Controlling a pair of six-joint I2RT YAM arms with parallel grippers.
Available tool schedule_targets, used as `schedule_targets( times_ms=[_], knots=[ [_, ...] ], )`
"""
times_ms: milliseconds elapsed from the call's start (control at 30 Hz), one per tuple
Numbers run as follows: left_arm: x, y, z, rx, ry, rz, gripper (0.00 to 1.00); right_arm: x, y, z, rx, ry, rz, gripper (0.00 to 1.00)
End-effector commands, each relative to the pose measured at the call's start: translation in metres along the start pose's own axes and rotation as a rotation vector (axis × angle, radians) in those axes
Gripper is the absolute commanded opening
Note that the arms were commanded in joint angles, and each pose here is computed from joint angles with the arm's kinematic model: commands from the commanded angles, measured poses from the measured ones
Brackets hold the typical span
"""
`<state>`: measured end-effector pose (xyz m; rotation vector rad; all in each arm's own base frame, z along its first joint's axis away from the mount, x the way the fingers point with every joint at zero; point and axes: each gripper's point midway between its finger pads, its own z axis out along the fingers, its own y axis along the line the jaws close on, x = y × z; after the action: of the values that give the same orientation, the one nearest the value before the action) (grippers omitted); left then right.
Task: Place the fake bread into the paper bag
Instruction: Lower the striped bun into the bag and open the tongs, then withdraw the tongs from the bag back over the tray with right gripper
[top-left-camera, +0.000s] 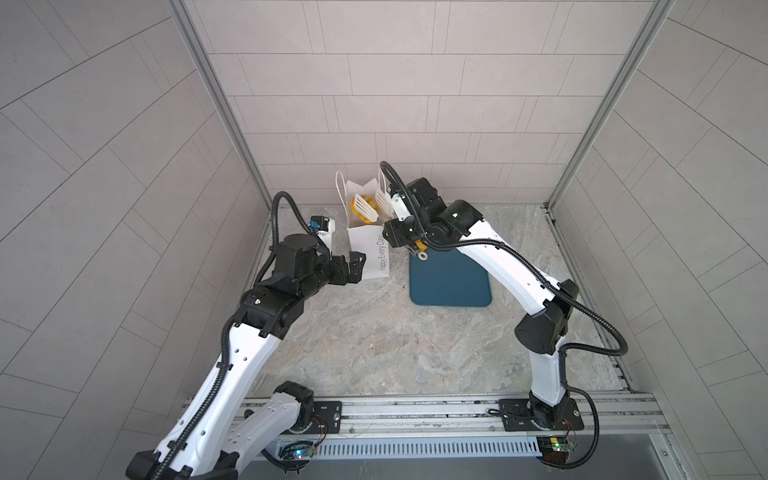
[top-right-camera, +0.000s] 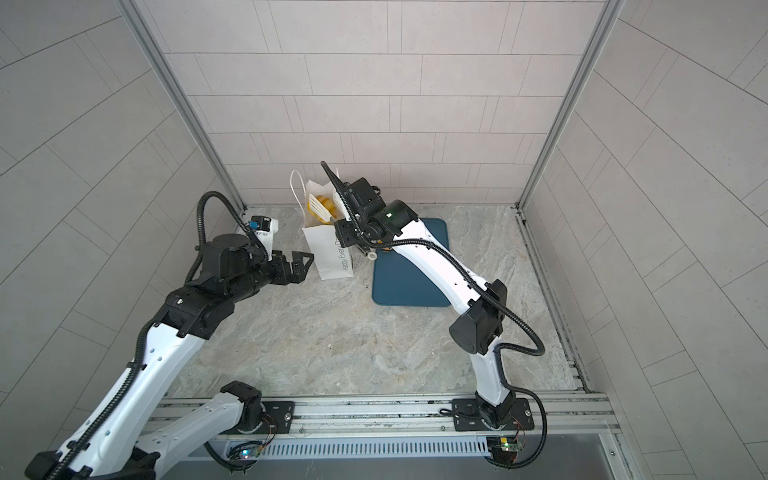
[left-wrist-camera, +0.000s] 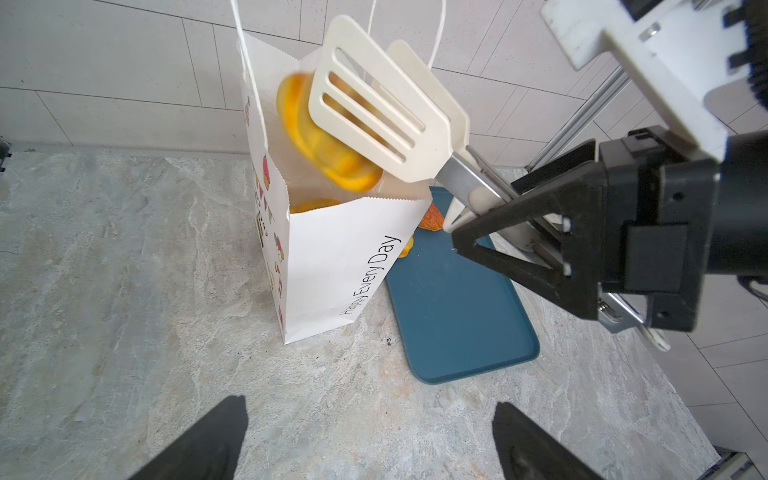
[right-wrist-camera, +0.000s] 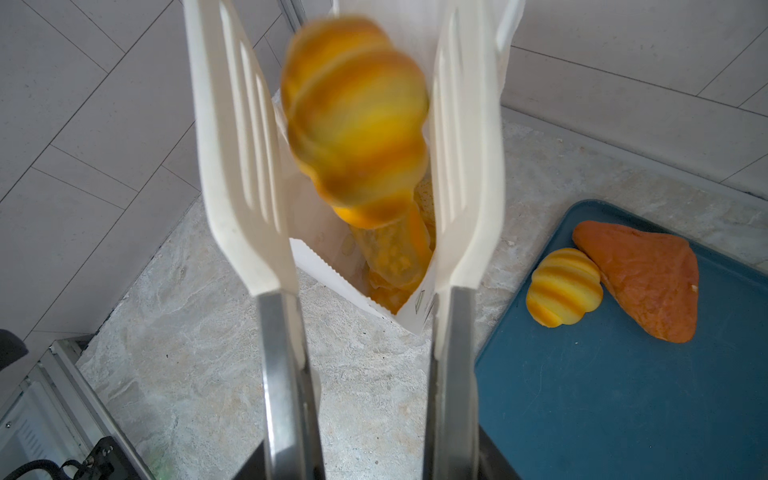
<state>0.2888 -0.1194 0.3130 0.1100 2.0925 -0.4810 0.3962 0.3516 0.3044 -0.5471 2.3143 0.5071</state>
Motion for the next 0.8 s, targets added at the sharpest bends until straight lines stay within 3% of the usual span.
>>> schedule_targets(
  times_ms=[0, 400, 767],
  knots=[
    [-0.002, -0.003, 0.002, 0.020, -0.010, -0.012, 1.00, -0.021, 0.005, -0.036, -0.005, -0.085, -0.020, 0.54],
    [-0.005, -0.008, -0.002, 0.043, -0.016, -0.019, 1.00, -0.025, 0.008, -0.074, -0.003, -0.130, -0.065, 0.55],
    [-0.006, -0.017, -0.004, 0.056, -0.022, -0.010, 1.00, -0.002, -0.024, -0.113, 0.131, -0.183, -0.124, 0.54]
  ],
)
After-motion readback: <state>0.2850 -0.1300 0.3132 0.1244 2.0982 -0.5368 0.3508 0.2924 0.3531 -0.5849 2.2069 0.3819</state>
